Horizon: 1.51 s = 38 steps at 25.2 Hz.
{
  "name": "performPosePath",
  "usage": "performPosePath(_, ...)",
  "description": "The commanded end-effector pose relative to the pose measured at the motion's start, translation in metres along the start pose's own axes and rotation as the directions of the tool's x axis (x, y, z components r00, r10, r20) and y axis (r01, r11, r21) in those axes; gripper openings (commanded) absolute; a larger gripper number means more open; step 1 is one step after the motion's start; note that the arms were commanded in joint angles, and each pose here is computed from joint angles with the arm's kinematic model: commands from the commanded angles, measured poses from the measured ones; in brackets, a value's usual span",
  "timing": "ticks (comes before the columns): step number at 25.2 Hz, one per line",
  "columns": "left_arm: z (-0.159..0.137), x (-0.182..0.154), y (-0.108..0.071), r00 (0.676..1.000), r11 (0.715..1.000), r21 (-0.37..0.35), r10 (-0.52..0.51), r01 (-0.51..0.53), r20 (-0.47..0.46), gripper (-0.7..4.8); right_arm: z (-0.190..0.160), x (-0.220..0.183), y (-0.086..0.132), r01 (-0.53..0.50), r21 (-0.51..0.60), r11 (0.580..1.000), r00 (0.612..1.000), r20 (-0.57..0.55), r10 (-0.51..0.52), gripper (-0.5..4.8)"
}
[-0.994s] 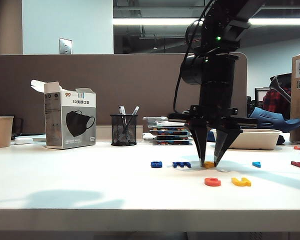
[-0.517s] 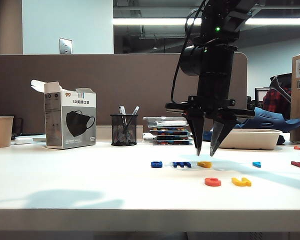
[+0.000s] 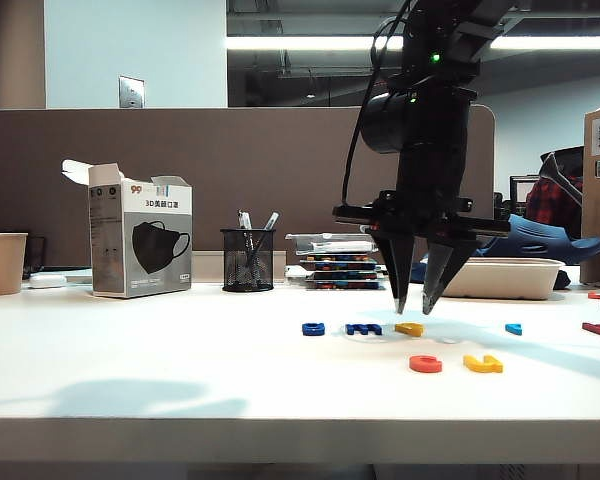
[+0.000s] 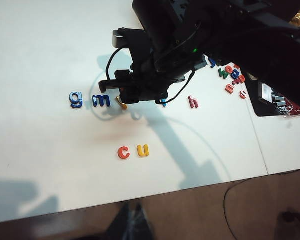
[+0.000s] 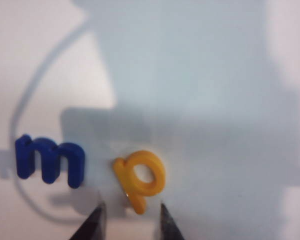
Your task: Select the appropriate letters from the row of letter magnets placed on the table to arrange into the word "cup".
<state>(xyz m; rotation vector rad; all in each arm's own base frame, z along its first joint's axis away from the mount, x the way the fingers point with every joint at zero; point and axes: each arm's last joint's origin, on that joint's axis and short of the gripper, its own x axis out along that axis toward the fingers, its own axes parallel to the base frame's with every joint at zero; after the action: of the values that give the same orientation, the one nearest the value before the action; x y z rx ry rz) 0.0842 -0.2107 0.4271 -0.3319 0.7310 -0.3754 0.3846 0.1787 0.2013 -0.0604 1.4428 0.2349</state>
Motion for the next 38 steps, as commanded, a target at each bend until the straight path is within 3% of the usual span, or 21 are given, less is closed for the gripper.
performPosePath(1,0.001,-0.001,0.0,1.0,1.0,0.002,-0.001,0.001,0.008,-0.05,0.0,-0.005,0.0,-0.003,-0.096,0.995,1.0,0.005,0.004,1.35)
performPosePath(8,0.001,-0.001,0.0,1.0,1.0,0.002,-0.001,0.001,0.008,-0.05,0.002,-0.005,0.0,0.002,-0.247,0.969,1.0,0.027,0.005,1.52)
performPosePath(11,0.001,-0.001,0.0,1.0,1.0,0.002,-0.001,0.001,0.008,-0.05,0.004,-0.005,0.001,0.003,-0.276,0.961,0.999,0.051,0.012,1.91)
performPosePath(17,0.001,-0.001,0.0,1.0,1.0,0.002,-0.001,0.001,0.008,-0.05,0.007,-0.003,0.001,0.003,-0.325,0.946,0.997,0.069,0.021,1.91)
performPosePath(38,0.001,-0.001,0.0,1.0,1.0,0.001,-0.001,0.001,0.008,-0.05,0.007,0.011,0.001,-0.011,-0.344,0.939,0.999,0.032,0.023,1.91)
